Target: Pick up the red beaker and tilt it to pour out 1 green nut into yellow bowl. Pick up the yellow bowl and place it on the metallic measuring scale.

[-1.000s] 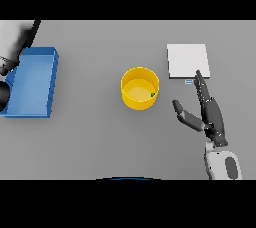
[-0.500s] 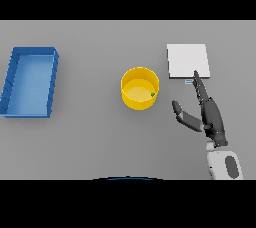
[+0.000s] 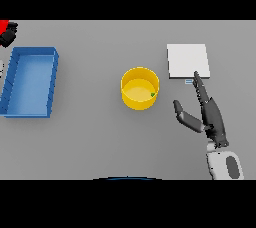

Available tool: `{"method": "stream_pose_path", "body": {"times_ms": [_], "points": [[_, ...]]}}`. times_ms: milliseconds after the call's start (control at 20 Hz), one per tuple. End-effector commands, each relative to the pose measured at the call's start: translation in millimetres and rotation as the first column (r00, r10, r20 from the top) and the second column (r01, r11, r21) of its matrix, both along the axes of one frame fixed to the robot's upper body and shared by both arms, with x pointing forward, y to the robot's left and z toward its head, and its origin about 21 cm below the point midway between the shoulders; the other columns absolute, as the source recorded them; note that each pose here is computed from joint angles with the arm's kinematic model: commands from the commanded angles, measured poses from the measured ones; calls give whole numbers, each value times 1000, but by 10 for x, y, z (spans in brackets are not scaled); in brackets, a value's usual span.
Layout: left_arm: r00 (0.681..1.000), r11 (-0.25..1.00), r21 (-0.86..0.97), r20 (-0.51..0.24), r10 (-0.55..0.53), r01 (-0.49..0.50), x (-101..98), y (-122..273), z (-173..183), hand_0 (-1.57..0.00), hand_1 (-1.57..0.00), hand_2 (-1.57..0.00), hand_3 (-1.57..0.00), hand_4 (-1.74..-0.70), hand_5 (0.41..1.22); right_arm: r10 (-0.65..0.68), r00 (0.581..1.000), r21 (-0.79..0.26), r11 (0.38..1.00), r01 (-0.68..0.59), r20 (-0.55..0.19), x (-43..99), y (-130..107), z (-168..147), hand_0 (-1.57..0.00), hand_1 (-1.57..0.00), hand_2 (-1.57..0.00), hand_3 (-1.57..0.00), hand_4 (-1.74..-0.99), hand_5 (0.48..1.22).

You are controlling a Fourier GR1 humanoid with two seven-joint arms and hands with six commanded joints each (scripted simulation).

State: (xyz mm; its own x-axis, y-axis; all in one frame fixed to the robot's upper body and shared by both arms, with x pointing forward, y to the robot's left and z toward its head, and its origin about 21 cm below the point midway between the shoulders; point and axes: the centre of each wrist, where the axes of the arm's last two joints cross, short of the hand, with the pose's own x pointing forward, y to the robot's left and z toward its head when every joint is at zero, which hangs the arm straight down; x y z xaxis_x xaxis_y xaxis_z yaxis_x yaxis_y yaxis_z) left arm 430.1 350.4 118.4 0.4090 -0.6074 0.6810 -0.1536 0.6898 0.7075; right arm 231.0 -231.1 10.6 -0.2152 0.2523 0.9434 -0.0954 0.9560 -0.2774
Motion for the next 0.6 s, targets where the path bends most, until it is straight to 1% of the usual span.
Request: {"method": "stream_pose_path", "body": {"times_ms": [0, 100, 150, 200, 250, 300, 350, 400, 450, 500, 550], "points": [[1000, 1000, -14, 0, 13, -13, -76, -9, -28, -1571, -1571, -1571, -1570, -1741, 1221, -3, 1000, -7, 1000, 3, 1, -5, -18, -5, 1, 1, 1, 1, -1166, 676], [1000, 999, -45, 0, 14, -14, -233, -81, -159, -1571, -1571, -1571, -1571, -1741, 1151, -7, 1000, -4, 1000, 6, -18, 3, -34, -45, 1, 1, 1, 1, -1174, 676], [1000, 998, -59, -8, 24, -24, -300, -125, -236, -1571, -1571, -1571, -1571, -1741, 1098, -6, 1000, -1, 1000, 6, -8, 34, -13, -9, 1, 1, 1, 1, -1171, 677], [999, 997, -62, -14, 43, -44, -364, -131, -259, -1571, -1571, -1571, -1571, -1741, 1050, 2, 1000, 2, 1000, -2, 6, 6, 0, -25, 1, 1, 1, 1, -1167, 675], [998, 996, -73, -24, 58, -59, -400, -130, -263, -1571, -1571, -1571, -1571, -1741, 984, 1, 1000, 7, 1000, -1, 10, 9, 31, 14, 1, 1, 1, 1, -1161, 671], [997, 994, -84, -28, 65, -67, -447, -130, -283, -1571, -1571, -1571, -1571, -1741, 925, -1, 1000, 6, 1000, 1, 0, -3, 18, 10, 1, 1, 1, 1, -1157, 671], [996, 992, -92, -47, 77, -81, -488, -133, -242, -1571, -1571, -1571, -1571, -1655, 868, -4, 1000, 7, 1000, 4, -9, -1, 9, 5, 1, 1, 1, 1, -1155, 669], [996, 993, -92, -62, 64, -70, -523, -148, -224, -1571, -1571, -1526, -1525, -1521, 818, 7, 1000, 12, 1000, -7, -2, -22, 29, 7, 1, 1, 1, 1, -1155, 670], [998, 996, -90, -62, -5, 0, -569, -152, -186, -1469, -1344, -1276, -1318, -1369, 774, -3, 1000, 10, 1000, 3, -14, 12, 27, 5, 1, 1, 1, 1, -1153, 670], [996, 994, -103, -74, -46, 38, -597, -152, -126, -1175, -1075, -1021, -1055, -1232, 737, 5, 1000, 10, 1000, -5, -4, -4, 31, 23, 1, 1, 1, 1, -1151, 670], [992, 986, -143, -80, -97, 85, -612, -152, -100, -940, -860, -817, -843, -1126, 705, -1, 1000, 1, 1000, 1, -14, -26, 4, -7, 1, 1, 1, 1, -1149, 670]]}}
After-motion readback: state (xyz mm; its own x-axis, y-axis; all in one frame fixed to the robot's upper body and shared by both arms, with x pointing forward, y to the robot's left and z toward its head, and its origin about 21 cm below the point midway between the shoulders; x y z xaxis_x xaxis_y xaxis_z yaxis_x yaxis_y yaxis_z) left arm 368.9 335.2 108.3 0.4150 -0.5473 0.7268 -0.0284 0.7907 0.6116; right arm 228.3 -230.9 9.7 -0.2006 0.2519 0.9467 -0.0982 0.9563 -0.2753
